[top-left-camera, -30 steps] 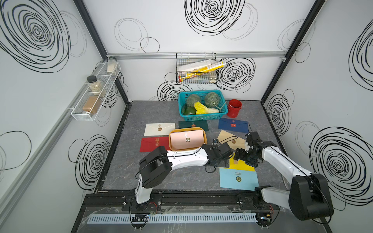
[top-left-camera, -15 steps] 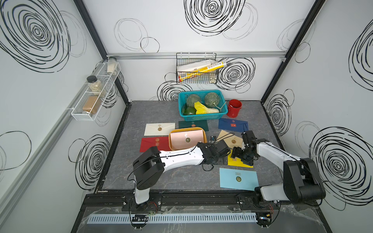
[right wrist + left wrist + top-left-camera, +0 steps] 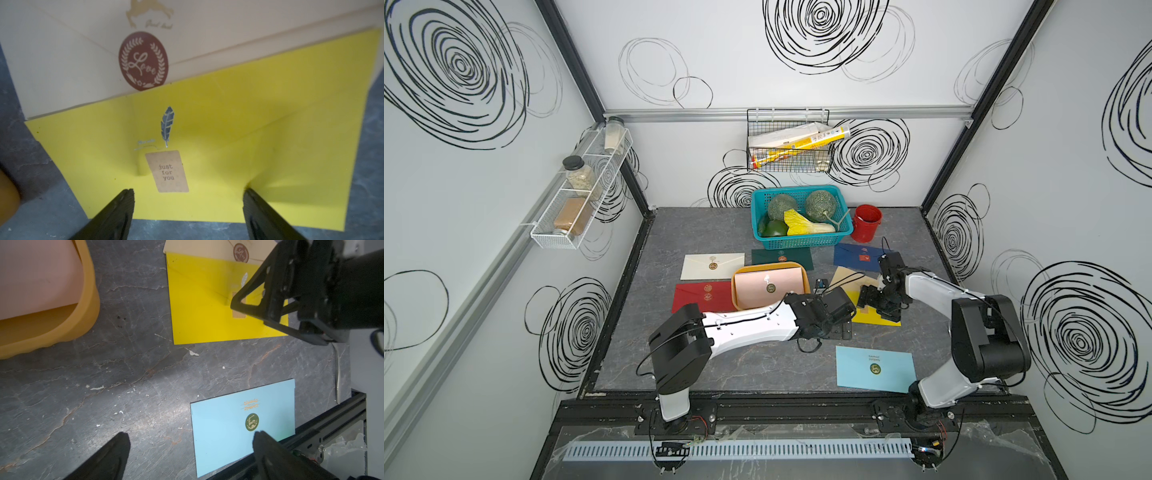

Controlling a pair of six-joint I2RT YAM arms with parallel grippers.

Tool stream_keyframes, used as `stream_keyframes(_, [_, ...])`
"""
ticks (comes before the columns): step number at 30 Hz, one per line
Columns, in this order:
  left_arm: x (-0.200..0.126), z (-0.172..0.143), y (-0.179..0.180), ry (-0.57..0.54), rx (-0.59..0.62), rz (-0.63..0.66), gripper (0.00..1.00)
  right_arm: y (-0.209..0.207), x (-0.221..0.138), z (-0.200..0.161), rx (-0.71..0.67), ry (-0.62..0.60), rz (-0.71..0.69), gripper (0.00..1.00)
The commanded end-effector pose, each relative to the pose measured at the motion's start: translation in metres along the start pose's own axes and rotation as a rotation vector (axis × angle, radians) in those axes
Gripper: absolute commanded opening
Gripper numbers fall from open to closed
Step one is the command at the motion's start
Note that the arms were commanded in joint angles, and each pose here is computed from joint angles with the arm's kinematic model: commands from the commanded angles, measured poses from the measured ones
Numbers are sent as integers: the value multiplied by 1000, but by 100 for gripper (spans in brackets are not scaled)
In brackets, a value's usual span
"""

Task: Put the sealed envelopes into the storage box
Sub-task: Move the envelope to the center of the board, then pick up the envelope from the center of the board.

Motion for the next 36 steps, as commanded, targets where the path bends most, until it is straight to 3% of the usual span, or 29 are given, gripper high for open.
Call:
stream_keyframes(1, [-4,-7,-4,0,24,-15,99,-6,16,-3,-39,24,-6,87])
stream_keyframes(6, [-3,-31,-23,33,62,-41,99,7,-21,15,-79,-62,35,95])
stream_keyframes(11, [18,-57,-35,88,120,-30,98,18,-63,37,-93,-147,28,97])
stream_keyframes(14, [24,-68,-42,140,153,-121,96,12,-70,48,-68,-153,14,97])
stream_keyframes(17, [37,-78,-49,174,201,-112,95,3,-77,62,-8,-177,34,97])
stream_keyframes(24, [70,-90,-48,126,253,138,97,-6,-91,83,50,-224,41,98])
stream_keyframes(36, [106,-85,-19,87,185,364,99,-4,-92,85,40,-232,56,97])
Point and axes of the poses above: each gripper's point midway between its finger pads, its own x axis out along the fingers, its own y axis along the line the jaws close on, z = x × y, the point moved 9 cm from there along -x, back along the fingers, and after that the axes turned 6 degrees about -x, right-handed, at the moved point
